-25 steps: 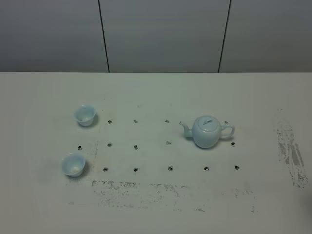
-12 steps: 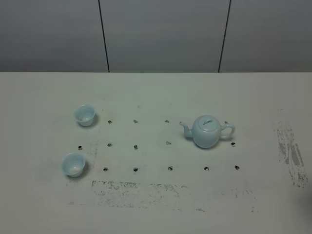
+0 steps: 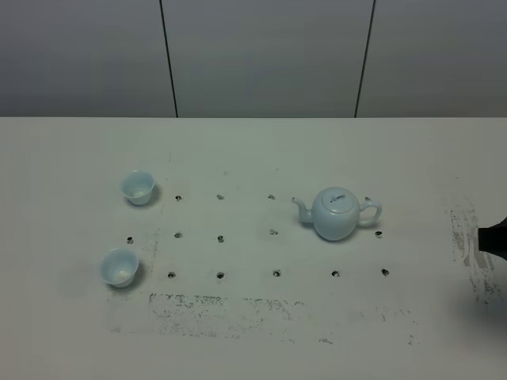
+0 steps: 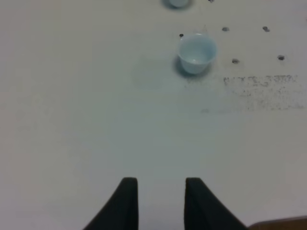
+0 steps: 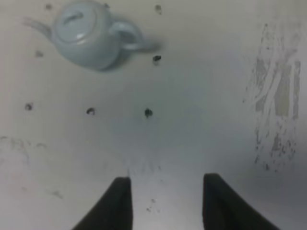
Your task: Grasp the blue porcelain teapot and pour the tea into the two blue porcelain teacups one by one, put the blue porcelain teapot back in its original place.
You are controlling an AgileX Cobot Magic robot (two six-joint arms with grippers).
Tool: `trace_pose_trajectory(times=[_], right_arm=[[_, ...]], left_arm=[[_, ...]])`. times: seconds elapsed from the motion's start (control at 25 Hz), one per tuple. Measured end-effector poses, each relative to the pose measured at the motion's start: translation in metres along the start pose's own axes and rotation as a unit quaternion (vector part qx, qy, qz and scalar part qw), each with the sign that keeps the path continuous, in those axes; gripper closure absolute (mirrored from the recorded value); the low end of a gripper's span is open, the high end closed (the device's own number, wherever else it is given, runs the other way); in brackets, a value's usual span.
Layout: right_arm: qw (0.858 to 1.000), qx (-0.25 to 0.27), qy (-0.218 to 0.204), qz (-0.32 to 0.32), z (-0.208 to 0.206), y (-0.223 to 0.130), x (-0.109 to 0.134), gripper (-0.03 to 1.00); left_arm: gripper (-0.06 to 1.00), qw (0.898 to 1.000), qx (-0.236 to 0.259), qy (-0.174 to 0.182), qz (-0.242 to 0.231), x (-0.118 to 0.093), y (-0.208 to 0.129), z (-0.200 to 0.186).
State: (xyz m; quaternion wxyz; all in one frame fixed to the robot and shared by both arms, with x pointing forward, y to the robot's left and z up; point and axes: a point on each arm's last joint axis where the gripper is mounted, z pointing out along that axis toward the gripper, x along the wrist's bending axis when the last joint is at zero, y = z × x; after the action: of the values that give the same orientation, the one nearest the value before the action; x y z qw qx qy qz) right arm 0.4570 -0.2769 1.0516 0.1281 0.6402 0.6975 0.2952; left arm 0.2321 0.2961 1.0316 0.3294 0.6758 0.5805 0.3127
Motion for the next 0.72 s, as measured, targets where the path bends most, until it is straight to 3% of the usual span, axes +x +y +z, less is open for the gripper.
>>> trace_pose_trajectory(times=[0.32,0.72], right_arm=[[0.996,-0.038,-0.078,-0.013,0.046,0.030,-0.007,0.61],[0.994,-0.001,-0.082,-0.077,0.129,0.082,0.014,0.61]], left_arm=[[0.64,1.000,0.000,0.000,0.000,0.000,0.000,0.000],[0.64,1.000,0.000,0.000,0.000,0.000,0.000,0.000]])
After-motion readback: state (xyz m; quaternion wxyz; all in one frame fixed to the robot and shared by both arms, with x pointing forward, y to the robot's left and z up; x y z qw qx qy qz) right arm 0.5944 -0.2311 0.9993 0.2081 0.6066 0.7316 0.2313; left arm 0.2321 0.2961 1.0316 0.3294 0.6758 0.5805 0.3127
